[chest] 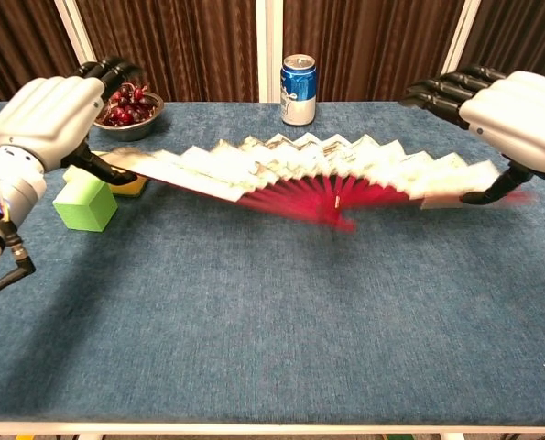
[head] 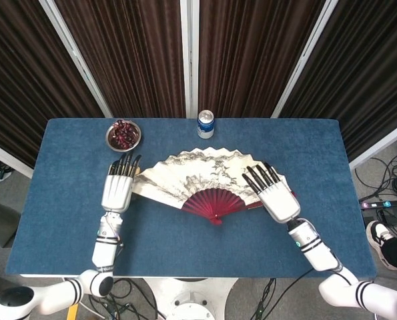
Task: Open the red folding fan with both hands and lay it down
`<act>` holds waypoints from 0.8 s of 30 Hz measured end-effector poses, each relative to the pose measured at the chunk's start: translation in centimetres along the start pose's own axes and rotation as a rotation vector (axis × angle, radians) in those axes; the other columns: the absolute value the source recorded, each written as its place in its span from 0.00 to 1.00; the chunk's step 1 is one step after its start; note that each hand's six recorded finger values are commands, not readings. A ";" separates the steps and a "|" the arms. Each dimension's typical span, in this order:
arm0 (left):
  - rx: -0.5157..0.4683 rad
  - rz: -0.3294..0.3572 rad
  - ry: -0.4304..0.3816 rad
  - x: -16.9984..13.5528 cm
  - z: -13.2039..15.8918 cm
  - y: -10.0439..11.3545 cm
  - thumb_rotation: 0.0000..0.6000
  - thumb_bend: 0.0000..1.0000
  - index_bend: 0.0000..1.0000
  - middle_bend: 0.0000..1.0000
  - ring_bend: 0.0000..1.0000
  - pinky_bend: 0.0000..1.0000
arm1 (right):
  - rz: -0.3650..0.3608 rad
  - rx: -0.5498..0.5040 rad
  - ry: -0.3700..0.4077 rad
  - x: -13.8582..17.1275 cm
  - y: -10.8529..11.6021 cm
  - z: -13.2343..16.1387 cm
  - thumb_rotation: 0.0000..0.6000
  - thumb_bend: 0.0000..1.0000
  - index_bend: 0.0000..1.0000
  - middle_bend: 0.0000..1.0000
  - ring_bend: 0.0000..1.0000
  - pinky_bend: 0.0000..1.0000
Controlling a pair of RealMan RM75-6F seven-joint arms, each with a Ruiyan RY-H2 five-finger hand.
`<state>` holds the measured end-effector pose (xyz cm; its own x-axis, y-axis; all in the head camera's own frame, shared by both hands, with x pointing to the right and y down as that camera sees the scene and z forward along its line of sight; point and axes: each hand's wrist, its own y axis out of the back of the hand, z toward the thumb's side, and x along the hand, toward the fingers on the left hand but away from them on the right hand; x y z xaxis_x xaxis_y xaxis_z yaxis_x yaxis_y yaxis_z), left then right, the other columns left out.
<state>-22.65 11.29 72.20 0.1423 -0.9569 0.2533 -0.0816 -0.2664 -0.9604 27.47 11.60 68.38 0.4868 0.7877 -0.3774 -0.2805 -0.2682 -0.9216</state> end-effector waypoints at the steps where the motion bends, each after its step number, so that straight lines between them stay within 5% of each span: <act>1: 0.003 0.001 -0.001 0.0 -0.1 0.1 1.00 0.00 0.04 0.02 0.01 0.17 | 0.021 0.003 -0.007 0.2 -0.1 -0.1 1.00 0.00 0.00 0.00 0.00 0.00; 7: 0.006 -0.025 -0.001 -0.2 -0.8 0.7 1.00 0.00 0.04 0.02 0.01 0.16 | 0.122 0.000 -0.032 1.1 -0.2 -1.3 1.00 0.00 0.00 0.00 0.00 0.00; 13: -0.048 -0.068 -0.023 -0.3 -2.9 3.1 1.00 0.00 0.05 0.02 0.01 0.16 | 0.131 -0.065 -0.092 2.3 1.3 -3.8 1.00 0.00 0.00 0.05 0.00 0.00; 17: -0.045 -0.088 -0.029 -0.5 -6.0 5.5 1.00 0.00 0.05 0.02 0.01 0.16 | 0.108 -0.119 -0.147 3.5 2.6 -6.2 1.00 0.02 0.00 0.13 0.01 0.00; 24: -0.048 -0.119 0.044 -2.4 -13.3 8.9 1.00 0.00 0.08 0.04 0.01 0.15 | 0.074 -0.243 -0.229 6.5 4.1 -9.5 1.00 0.22 0.09 0.22 0.08 0.06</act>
<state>-36.87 9.63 64.61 0.1107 -0.9220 0.3711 -0.1136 -0.3827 -0.9169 37.33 10.39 61.27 0.2663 0.8578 -0.4396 -0.0897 -0.4320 -0.8974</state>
